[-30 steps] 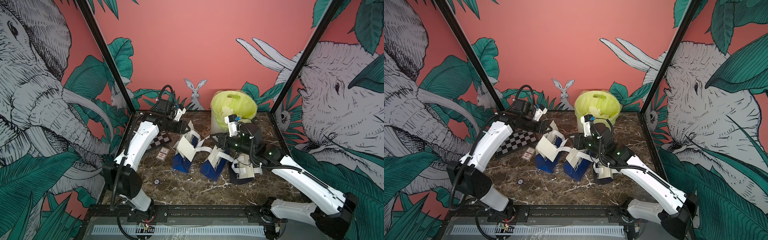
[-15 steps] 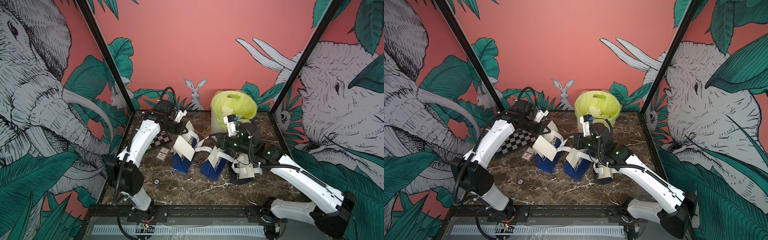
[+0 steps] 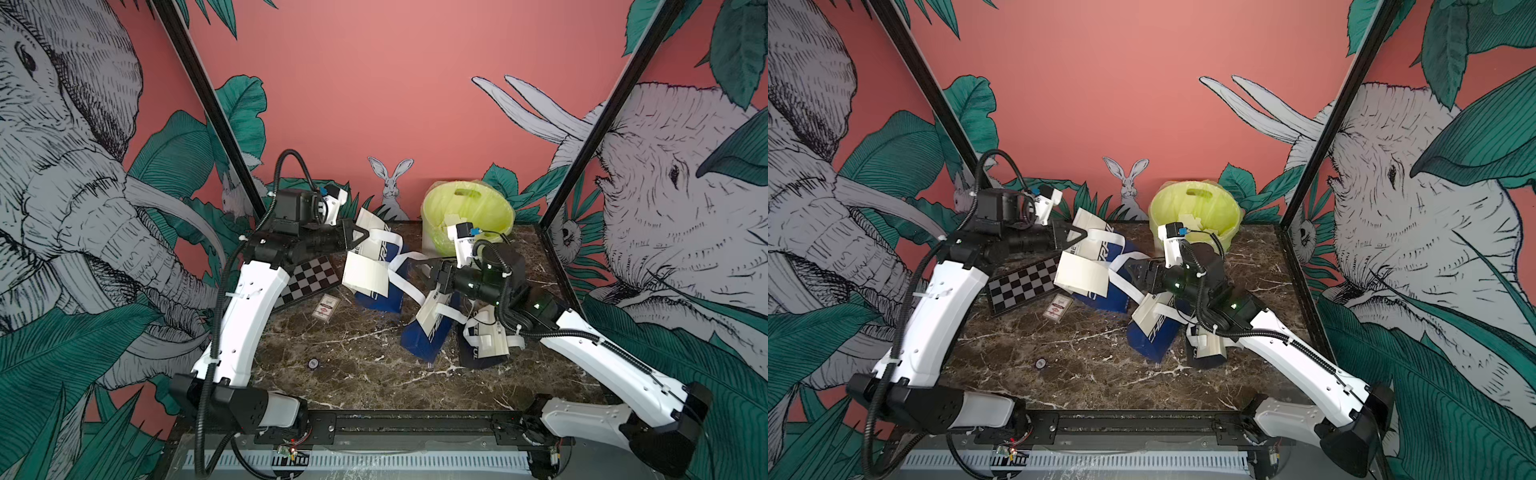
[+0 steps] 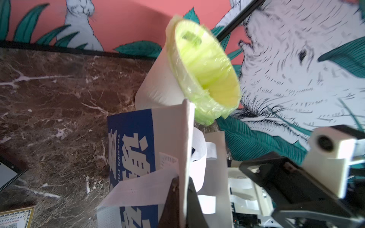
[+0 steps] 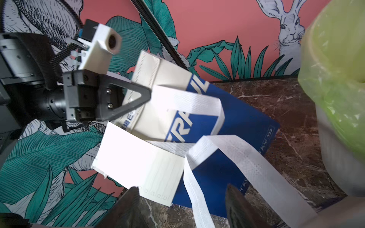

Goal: Shred takeout receipts and throw away
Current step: Pick up the takeout bag from the center of the board, then tear off the takeout receipt from the takeout bag.

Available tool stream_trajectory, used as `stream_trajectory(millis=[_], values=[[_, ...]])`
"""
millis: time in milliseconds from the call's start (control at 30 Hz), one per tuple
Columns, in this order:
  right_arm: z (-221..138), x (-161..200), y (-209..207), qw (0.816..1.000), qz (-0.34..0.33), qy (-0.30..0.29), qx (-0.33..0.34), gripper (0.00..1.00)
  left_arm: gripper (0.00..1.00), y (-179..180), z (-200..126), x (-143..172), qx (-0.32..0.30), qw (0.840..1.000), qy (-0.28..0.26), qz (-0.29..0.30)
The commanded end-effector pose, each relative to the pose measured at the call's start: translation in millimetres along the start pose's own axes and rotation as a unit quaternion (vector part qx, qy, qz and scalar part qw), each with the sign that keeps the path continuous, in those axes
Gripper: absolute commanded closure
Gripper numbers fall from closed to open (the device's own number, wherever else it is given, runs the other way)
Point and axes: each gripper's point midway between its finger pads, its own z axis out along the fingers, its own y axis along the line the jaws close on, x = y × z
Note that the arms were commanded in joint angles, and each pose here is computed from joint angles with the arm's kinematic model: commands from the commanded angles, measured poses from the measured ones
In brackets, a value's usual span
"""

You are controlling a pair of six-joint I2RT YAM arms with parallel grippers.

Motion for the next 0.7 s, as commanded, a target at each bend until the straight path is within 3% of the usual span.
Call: stream_trajectory(millis=[0, 200, 667], values=[[4, -10, 20, 0.999, 0.011, -0.016, -0.047, 0.28, 1.0, -30, -24, -32, 0.045, 0.996, -0.072, -0.021], [10, -13, 38, 0.995, 0.032, -0.013, -0.094, 0.24, 1.0, -43, -44, -50, 0.052, 0.991, -0.116, -0.031], [31, -16, 65, 0.984, 0.075, -0.017, -0.161, 0.22, 1.0, -55, -48, -49, 0.09, 0.988, -0.12, -0.04]])
